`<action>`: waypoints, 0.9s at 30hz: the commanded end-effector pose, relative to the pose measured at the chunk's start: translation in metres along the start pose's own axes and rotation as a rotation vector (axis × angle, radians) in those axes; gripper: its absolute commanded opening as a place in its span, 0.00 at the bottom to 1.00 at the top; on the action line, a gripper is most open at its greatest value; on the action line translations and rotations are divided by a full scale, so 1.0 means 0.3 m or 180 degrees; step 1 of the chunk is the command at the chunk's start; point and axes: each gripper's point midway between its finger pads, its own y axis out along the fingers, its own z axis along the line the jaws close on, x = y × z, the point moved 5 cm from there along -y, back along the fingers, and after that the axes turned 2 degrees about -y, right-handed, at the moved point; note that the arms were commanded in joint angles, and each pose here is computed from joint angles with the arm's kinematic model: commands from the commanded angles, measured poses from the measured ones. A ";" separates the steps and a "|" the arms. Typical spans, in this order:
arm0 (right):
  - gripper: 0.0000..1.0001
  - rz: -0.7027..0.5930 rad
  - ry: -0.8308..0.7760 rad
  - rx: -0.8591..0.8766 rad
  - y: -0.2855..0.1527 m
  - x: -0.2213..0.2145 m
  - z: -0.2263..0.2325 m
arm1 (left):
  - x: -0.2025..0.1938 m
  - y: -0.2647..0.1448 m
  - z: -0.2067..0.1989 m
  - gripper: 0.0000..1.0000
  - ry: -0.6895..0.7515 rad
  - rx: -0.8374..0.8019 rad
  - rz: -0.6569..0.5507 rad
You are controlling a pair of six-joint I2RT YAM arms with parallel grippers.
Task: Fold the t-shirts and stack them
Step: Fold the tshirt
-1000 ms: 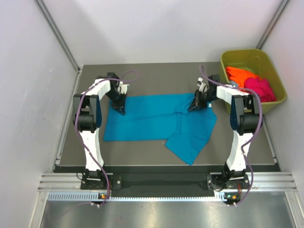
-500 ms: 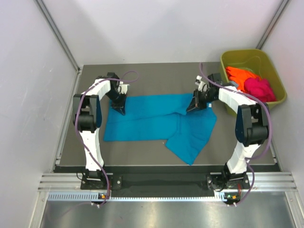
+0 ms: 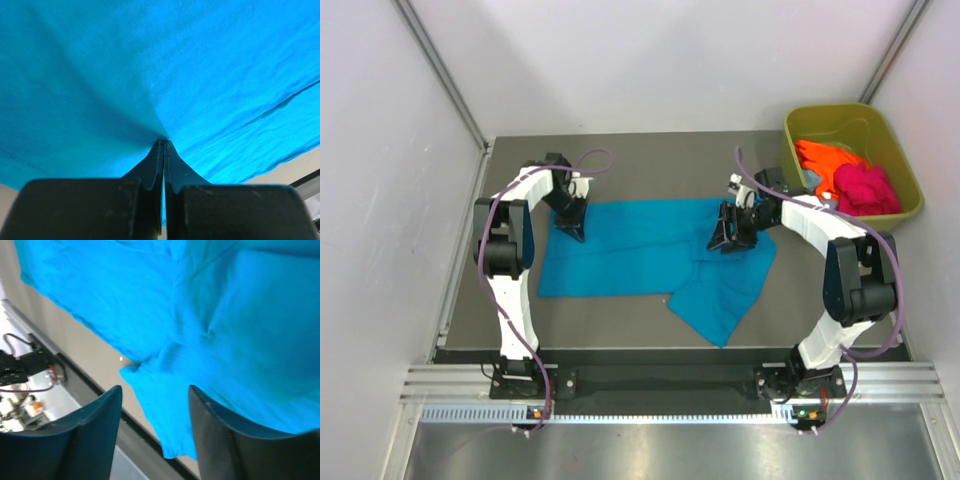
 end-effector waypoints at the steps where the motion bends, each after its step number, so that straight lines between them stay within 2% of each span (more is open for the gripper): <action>1: 0.57 -0.0341 -0.0245 -0.0141 -0.067 0.073 0.018 | 0.017 -0.038 -0.038 0.00 0.0034 -0.0092 -0.0167; 6: 0.57 -0.0553 0.0063 -0.0370 -0.130 0.102 -0.095 | 0.008 -0.034 -0.042 0.00 0.0048 -0.0064 -0.0146; 13: 0.55 -0.0620 0.0460 -0.0596 -0.141 0.084 -0.280 | 0.000 -0.026 -0.039 0.00 0.0027 -0.0028 -0.0100; 27: 0.50 -0.0656 0.0447 -0.0493 -0.074 0.166 -0.403 | -0.011 -0.019 -0.031 0.00 -0.0006 0.0060 -0.0013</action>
